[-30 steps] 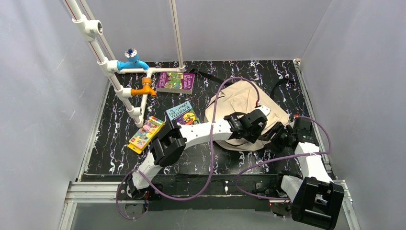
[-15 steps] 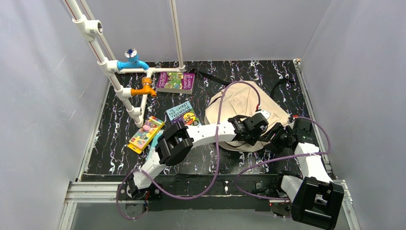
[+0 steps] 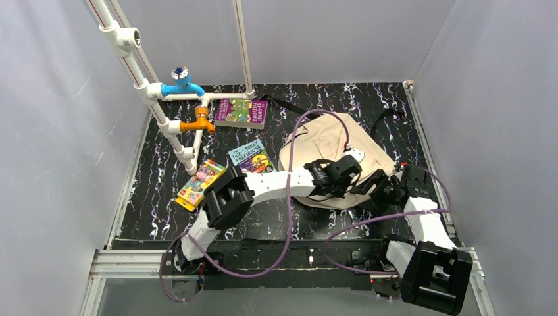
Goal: Pack the student bag
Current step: Unzip the student bag at the center of the board.
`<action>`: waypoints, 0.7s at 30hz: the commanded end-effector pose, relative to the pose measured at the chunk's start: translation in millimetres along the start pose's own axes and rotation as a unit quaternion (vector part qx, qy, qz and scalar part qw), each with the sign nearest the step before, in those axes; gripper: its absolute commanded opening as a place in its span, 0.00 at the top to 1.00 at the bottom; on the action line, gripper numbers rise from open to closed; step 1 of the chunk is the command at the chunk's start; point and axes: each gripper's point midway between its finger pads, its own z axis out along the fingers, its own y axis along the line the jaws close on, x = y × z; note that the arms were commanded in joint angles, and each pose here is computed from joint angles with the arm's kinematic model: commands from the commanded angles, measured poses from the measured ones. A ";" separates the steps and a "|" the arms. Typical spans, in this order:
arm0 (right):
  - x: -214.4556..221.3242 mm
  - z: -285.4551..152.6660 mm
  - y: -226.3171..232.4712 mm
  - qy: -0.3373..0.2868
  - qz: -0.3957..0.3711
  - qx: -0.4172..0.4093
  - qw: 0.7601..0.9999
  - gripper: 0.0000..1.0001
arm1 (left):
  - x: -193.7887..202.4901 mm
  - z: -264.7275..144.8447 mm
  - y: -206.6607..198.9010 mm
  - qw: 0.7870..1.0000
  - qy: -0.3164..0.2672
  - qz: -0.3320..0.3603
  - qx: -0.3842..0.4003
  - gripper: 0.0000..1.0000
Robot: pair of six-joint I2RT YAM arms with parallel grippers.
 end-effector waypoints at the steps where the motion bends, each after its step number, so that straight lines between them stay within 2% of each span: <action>1: -0.9 5.9 1.0 -0.001 0.050 -0.009 0.999 0.26 | -55.6 -67.1 -9.7 0.992 -0.104 -0.059 0.045 1.00; 8: -24.0 9.2 16.3 -0.034 0.067 -0.033 0.997 0.30 | -57.1 -74.0 -20.5 0.982 -0.132 -0.093 0.093 1.00; 10: -29.0 10.8 21.9 -0.037 0.073 -0.046 0.996 0.40 | -55.7 -74.1 -25.3 0.981 -0.130 -0.101 0.107 1.00; 11: -30.8 11.5 24.7 -0.036 0.075 -0.053 0.995 0.50 | -54.2 -73.7 -27.1 0.980 -0.126 -0.104 0.111 1.00; 12: -32.1 11.8 27.4 -0.035 0.079 -0.059 0.995 0.55 | -54.0 -74.0 -28.1 0.980 -0.123 -0.106 0.113 1.00; 13: -32.9 12.2 29.1 -0.034 0.082 -0.063 0.994 0.58 | -51.0 -72.6 -27.5 0.981 -0.117 -0.104 0.111 1.00; 17: -34.6 12.6 30.7 -0.040 0.079 -0.070 0.994 0.96 | -50.1 -75.8 -24.0 0.983 -0.115 -0.096 0.103 1.00; 18: -35.6 13.2 28.8 -0.044 0.079 -0.066 0.994 0.99 | -51.0 -78.6 -21.2 0.983 -0.121 -0.095 0.099 1.00; 21: -44.4 14.4 22.7 -0.066 0.084 -0.051 0.993 0.99 | -50.6 -88.8 -3.6 0.985 -0.133 -0.090 0.067 1.00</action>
